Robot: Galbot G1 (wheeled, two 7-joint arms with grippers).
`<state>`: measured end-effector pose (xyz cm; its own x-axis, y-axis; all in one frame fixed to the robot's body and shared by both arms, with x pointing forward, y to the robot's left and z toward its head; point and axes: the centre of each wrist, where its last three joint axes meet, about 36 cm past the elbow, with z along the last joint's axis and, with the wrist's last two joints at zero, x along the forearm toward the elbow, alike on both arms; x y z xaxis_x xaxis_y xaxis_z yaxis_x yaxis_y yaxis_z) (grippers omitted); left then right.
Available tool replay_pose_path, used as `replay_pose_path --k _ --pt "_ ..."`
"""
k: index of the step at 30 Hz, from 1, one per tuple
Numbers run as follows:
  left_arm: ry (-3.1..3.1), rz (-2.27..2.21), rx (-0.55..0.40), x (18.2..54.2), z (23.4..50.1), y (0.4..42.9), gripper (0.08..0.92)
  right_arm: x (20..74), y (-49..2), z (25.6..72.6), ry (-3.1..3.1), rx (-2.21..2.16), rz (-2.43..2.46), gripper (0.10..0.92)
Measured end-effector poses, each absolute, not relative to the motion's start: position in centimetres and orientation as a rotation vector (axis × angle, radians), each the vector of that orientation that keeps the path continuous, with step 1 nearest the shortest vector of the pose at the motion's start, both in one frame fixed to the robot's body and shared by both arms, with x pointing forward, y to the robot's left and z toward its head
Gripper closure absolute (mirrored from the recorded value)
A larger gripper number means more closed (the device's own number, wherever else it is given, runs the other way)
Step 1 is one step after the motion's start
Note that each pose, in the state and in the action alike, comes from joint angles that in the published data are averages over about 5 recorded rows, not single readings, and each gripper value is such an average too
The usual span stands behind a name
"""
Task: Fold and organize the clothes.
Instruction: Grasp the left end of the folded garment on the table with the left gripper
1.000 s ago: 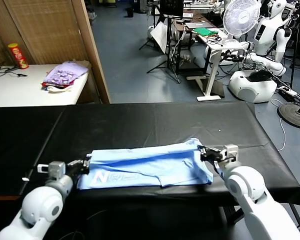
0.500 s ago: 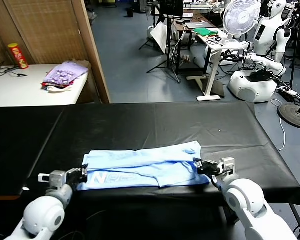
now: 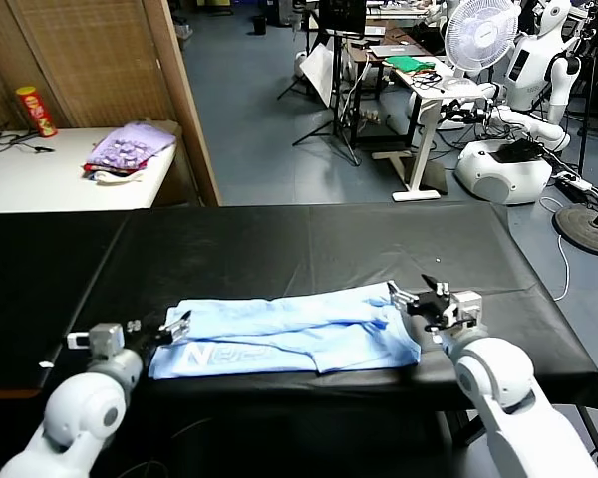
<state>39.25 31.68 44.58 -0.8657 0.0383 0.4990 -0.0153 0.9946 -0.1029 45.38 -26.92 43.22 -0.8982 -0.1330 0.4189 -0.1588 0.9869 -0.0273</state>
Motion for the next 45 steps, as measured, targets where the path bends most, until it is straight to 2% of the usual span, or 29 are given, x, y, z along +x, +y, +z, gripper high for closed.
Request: replay_pose_path --k 4,6,9,16,18,20,22,26,30,32,34,42,45 --pt "-2.603 0.179 -0.032 40.1 43.5 31.9 0.219 46.6 -26.6 42.1 -2.692 0.193 0.059 0.258" --pt "-2.598 0.195 -0.039 40.4 43.0 32.2 0.27 47.1 -26.4 41.6 -2.689 0.19 0.047 0.289" --pt "-2.594 0.209 -0.048 40.7 42.3 32.5 0.394 47.6 -26.0 40.9 -2.686 0.189 0.031 0.348" --pt "-2.612 0.174 -0.022 40.8 41.0 32.7 0.761 47.9 -24.7 39.4 -2.698 0.165 -0.002 0.681" --pt "-2.629 0.143 -0.004 40.9 40.6 32.5 0.841 47.7 -24.2 38.9 -2.711 0.141 0.001 0.78" --pt "-2.656 0.1 0.018 40.9 40.2 32.3 0.873 47.5 -23.7 38.3 -2.731 0.113 0.014 0.862" --pt "-2.687 0.05 0.042 41.1 39.8 32.0 0.873 47.4 -23.3 37.8 -2.757 0.085 0.029 0.895" --pt "-2.731 -0.037 0.087 41.6 39.3 31.5 0.874 47.4 -22.9 37.2 -2.791 0.075 0.028 0.899" --pt "-2.742 -0.055 0.11 42.1 39.1 31.1 0.874 47.2 -23.2 37.3 -2.803 0.115 0.016 0.892" --pt "-2.745 -0.053 0.115 42.3 39.2 31.0 0.858 47.0 -23.7 37.5 -2.809 0.129 0.018 0.846" --pt "-2.748 -0.051 0.114 42.4 39.3 31.0 0.812 46.6 -24.2 37.9 -2.817 0.134 0.024 0.75" --pt "-2.735 0.04 0.114 41.4 40.5 31.9 0.381 44.6 -26.0 39.6 -2.854 0.117 0.026 0.342" --pt "-2.724 0.128 0.126 40.6 41.1 32.4 0.256 43.8 -26.6 40.2 -2.865 0.112 0.023 0.247"
